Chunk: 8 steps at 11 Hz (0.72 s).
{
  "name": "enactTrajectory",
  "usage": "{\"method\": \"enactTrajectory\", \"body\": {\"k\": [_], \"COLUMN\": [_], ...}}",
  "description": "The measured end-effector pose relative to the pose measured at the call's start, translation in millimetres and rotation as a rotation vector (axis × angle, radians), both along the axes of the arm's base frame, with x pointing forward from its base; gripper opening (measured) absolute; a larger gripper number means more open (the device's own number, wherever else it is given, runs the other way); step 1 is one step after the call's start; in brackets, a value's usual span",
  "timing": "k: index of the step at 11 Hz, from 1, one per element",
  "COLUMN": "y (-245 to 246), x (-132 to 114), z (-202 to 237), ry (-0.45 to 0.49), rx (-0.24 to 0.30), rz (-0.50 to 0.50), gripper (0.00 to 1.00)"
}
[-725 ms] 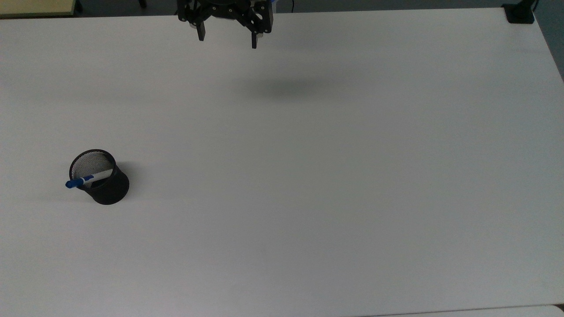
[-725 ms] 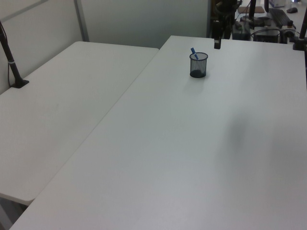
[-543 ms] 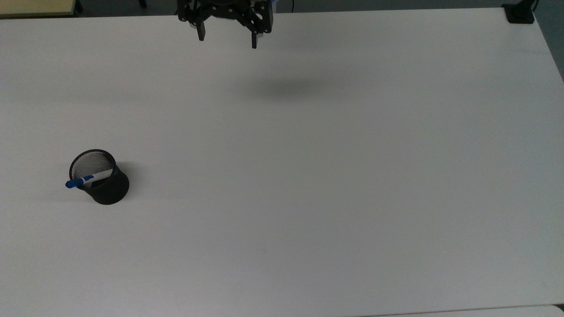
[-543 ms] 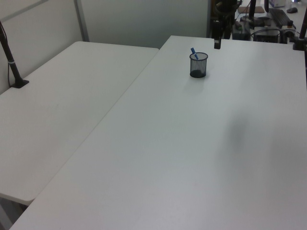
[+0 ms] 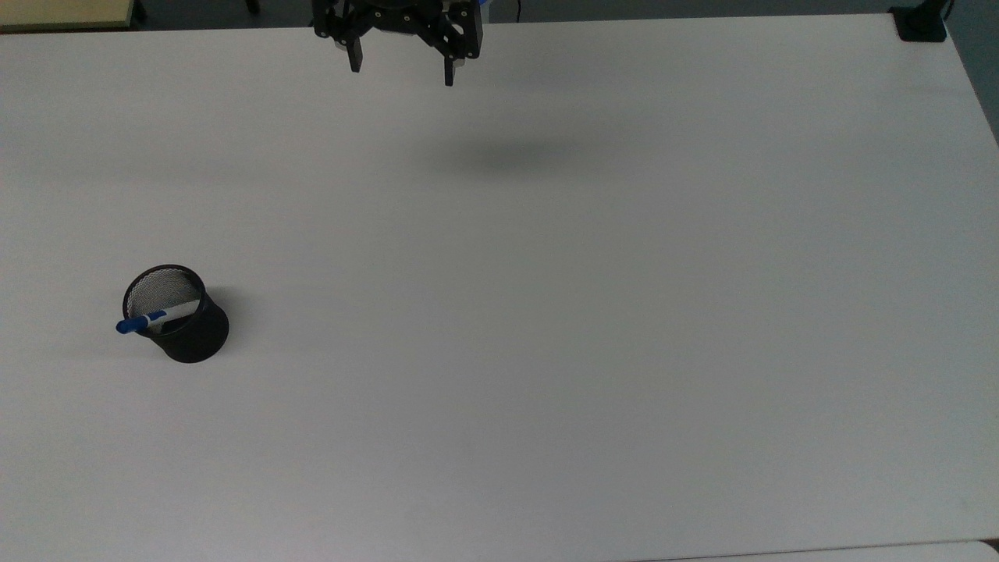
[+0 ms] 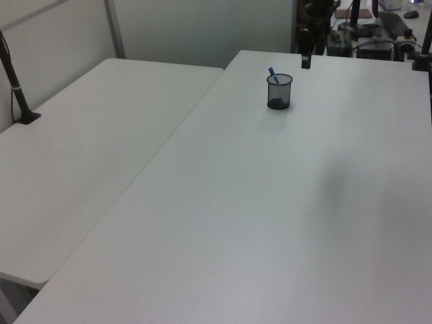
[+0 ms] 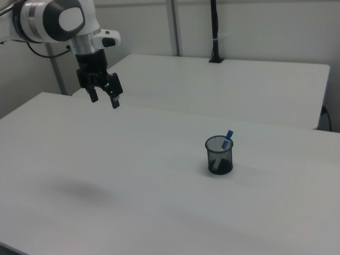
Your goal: Remove the marker
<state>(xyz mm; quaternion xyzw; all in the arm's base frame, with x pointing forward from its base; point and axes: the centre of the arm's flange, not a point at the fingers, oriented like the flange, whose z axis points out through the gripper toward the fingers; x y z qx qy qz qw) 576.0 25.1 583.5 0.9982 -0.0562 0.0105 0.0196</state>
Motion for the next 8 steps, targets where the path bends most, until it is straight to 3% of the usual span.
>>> {"method": "enactTrajectory", "body": {"k": [4, 8], "y": [-17, -77], "x": [2, 22], "z": [7, 14], "ry": [-0.018, -0.167], "rx": [-0.001, -0.005], "rz": [-0.030, -0.125], "gripper": [1.00, 1.00]}}
